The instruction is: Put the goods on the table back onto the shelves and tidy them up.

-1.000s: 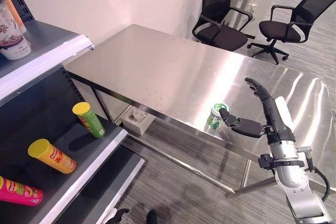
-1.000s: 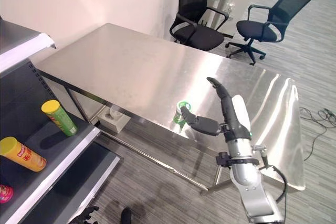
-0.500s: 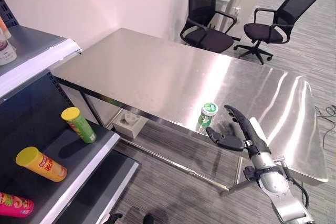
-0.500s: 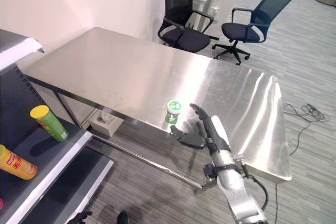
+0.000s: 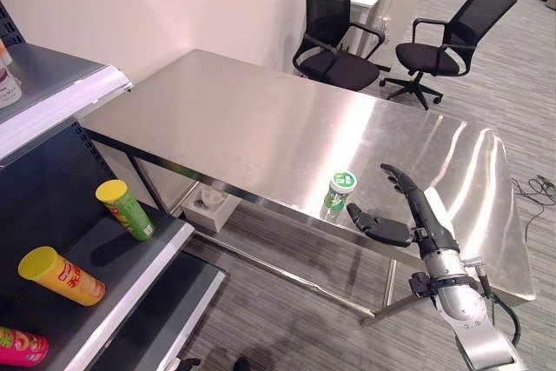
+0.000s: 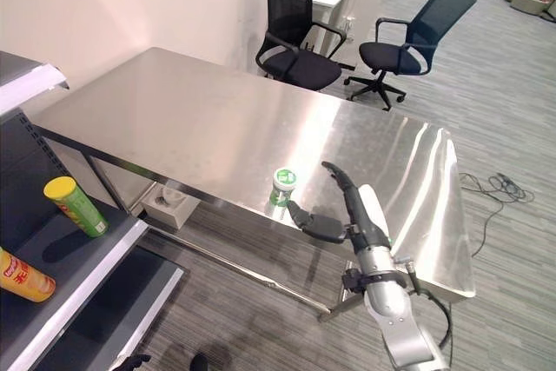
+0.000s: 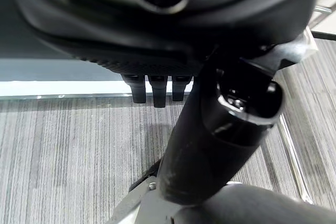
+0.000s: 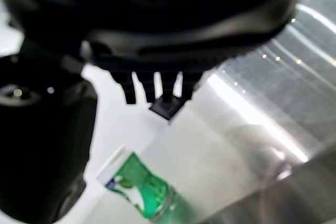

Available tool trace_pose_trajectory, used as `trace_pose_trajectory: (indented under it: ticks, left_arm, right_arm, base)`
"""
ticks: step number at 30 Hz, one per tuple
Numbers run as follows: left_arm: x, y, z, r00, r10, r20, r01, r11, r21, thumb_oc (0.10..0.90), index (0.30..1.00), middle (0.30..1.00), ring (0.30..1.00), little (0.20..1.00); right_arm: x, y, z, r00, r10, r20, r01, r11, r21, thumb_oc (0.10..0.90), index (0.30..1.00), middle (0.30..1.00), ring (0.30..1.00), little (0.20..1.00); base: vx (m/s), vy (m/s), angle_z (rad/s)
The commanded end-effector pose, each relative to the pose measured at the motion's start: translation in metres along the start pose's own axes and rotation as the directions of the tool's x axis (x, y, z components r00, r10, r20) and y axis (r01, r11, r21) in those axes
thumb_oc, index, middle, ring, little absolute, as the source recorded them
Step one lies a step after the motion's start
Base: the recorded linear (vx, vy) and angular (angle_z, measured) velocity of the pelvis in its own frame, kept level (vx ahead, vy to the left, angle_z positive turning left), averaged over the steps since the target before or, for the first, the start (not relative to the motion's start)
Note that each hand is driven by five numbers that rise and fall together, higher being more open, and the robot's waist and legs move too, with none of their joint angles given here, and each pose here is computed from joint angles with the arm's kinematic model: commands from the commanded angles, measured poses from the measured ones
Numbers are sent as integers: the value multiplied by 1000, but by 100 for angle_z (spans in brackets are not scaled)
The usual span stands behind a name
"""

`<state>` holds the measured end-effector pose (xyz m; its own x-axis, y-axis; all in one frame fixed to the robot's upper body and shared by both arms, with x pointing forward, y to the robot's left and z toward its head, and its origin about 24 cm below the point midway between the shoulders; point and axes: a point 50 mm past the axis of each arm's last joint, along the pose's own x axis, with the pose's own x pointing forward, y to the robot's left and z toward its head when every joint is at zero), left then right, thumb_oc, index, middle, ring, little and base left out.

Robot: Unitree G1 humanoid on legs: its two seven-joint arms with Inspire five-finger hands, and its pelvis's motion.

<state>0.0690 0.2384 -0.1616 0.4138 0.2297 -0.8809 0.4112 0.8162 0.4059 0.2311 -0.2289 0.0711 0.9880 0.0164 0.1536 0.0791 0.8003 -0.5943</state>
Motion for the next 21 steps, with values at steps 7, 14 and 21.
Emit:
trace_pose_trajectory:
  ticks: [7,14,21]
  left_arm:
    - [4,-14,32,994,-55,95,48,997,68,800,900,900,900,900]
    - [4,-15,31,994,-53,93,47,996,71,800,900,900,900,900]
    - [5,-15,34,994,-55,99,47,996,74,800,900,900,900,900]
  right_arm:
    - [40,-29,45,955,-159,249,164,986,1,800,900,900,900,900]
    - [47,-29,45,953,-181,244,187,982,-1,800,900,900,900,900]
    - [53,-23,39,964,-161,211,162,987,13,800,900,900,900,900]
  base:
    - [0,0,0]
    - [9,2,3]
    - [13,3,8]
